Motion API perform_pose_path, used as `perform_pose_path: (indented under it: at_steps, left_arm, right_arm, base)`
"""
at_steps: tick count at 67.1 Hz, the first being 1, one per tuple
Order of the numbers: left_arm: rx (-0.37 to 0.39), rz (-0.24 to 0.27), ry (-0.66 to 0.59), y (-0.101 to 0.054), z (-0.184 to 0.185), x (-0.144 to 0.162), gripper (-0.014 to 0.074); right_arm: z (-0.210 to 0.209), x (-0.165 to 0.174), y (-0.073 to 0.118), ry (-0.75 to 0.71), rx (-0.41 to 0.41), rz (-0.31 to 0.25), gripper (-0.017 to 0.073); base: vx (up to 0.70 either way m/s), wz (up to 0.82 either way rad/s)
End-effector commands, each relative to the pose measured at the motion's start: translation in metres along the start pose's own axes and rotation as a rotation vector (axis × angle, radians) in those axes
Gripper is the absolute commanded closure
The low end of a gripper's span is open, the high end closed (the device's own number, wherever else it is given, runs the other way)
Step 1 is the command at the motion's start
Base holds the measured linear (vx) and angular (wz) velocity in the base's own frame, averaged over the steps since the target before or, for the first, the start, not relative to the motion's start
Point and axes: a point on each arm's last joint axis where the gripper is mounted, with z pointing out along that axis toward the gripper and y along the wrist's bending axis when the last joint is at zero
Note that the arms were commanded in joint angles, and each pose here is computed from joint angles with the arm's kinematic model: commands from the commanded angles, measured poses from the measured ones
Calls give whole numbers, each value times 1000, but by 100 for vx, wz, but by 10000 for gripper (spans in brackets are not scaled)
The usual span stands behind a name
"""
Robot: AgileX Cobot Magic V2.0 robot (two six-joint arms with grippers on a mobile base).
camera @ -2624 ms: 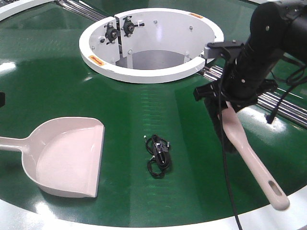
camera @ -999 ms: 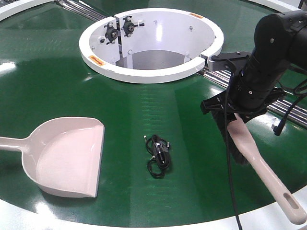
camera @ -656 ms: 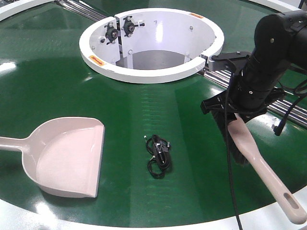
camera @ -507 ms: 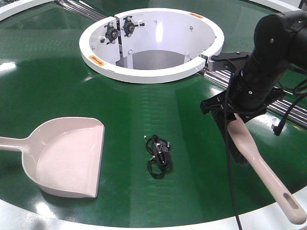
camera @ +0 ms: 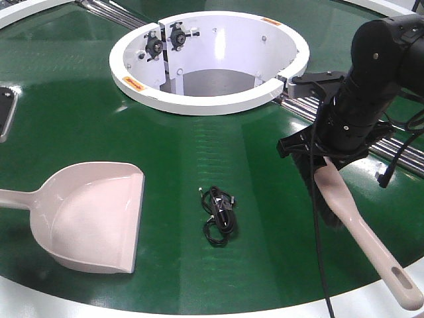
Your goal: Clean and inspect green conveyor with broom and dustpan
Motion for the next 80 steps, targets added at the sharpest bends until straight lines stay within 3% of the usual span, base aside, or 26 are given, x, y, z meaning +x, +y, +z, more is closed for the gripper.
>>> perform_pose_path:
  at_steps: [1, 19, 35, 63, 71, 80]
  left_arm:
    - [16, -37, 11, 3, -2, 9, 8]
    - [90, -22, 84, 9, 24, 20, 8]
    - [130, -58, 85, 11, 40, 22, 8]
    - [209, -44, 94, 16, 70, 21, 9]
    - [209, -82, 110, 16, 70, 22, 23]
    - [208, -104, 111, 16, 70, 21, 106]
  right_arm:
    - [-25, 6, -4, -26, 11, -5, 563]
    - [-25, 6, -3, -26, 10, -5, 563]
    - [-25, 6, -3, -26, 10, -5, 563]
    - [-25, 6, -3, -26, 10, -5, 563]
    - [-25, 6, -3, -26, 10, -5, 563]
    - [-25, 6, -3, -26, 10, -5, 563]
  base:
    - [0, 0]
    - [0, 0]
    - [0, 0]
    - [0, 0]
    - [0, 0]
    - [0, 0]
